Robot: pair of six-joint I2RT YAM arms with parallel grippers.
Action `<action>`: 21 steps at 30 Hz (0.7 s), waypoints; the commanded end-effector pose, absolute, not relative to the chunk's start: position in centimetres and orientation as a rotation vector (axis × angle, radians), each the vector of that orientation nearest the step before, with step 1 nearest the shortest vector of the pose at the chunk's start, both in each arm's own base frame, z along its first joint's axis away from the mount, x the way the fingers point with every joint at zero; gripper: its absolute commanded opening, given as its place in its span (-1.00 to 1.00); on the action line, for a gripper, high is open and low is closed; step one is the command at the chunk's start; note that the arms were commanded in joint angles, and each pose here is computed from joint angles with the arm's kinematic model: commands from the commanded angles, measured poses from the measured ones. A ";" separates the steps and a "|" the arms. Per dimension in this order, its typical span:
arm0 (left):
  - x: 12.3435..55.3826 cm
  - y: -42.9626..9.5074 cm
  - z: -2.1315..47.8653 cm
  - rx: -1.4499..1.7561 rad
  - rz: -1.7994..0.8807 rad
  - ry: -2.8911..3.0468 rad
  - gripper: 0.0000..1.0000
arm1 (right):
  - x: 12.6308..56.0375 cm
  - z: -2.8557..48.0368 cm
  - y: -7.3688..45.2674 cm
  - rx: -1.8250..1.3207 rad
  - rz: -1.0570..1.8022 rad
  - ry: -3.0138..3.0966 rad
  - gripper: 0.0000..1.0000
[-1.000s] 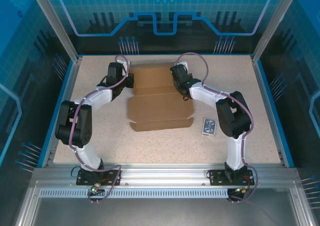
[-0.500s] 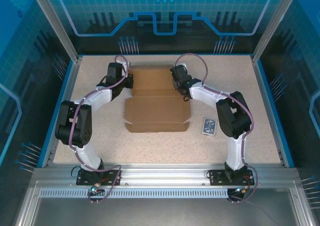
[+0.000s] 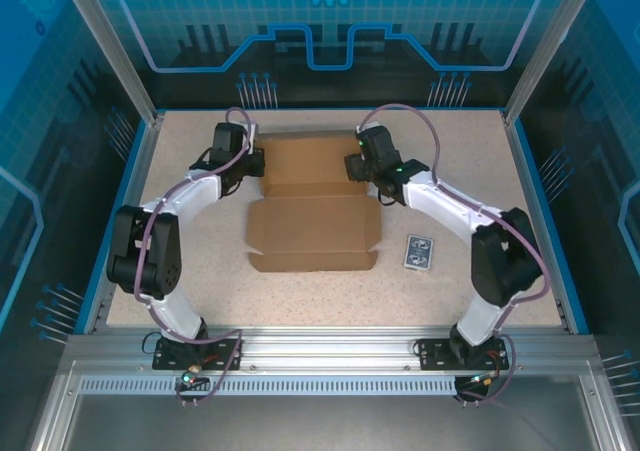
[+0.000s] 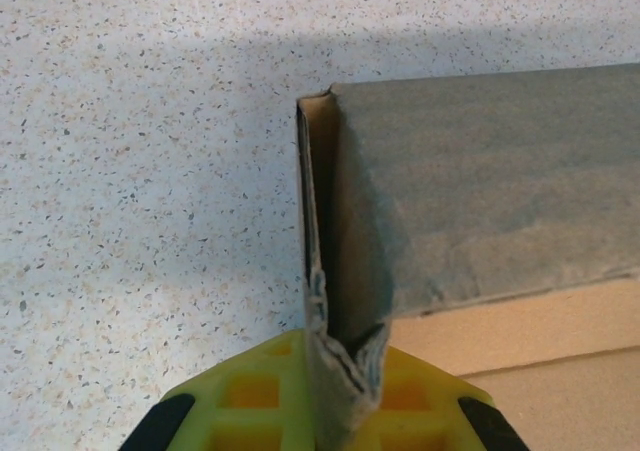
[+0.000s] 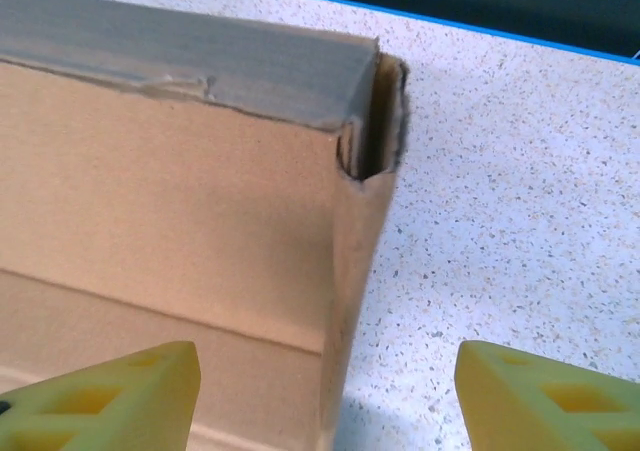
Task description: Fold the paper box
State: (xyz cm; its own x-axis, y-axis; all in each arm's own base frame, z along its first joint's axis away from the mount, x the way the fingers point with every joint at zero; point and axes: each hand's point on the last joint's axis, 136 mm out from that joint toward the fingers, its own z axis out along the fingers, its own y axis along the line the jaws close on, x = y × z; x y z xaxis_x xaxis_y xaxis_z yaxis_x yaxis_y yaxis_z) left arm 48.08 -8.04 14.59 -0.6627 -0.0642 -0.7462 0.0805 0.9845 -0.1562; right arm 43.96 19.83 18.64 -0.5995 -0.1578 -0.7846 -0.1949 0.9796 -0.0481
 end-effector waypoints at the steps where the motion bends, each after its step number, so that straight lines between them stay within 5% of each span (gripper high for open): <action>1: 46.9 -8.1 17.2 -0.021 -0.260 2.312 -1.00 | 41.5 20.6 20.1 -0.314 0.110 2.208 0.40; 21: 44.8 -9.5 13.1 0.208 -0.283 2.691 -1.00 | 39.2 23.6 18.0 -0.412 0.171 2.223 0.47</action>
State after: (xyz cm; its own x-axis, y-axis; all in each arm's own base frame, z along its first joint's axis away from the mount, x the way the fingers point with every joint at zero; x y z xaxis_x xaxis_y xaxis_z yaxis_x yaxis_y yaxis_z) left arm 46.09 -9.31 14.10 -0.8581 0.0465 -0.5114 0.1503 0.9750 -0.1636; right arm 39.23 18.02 22.74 -0.5864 -0.2294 -0.7769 -0.3315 0.9430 -0.0283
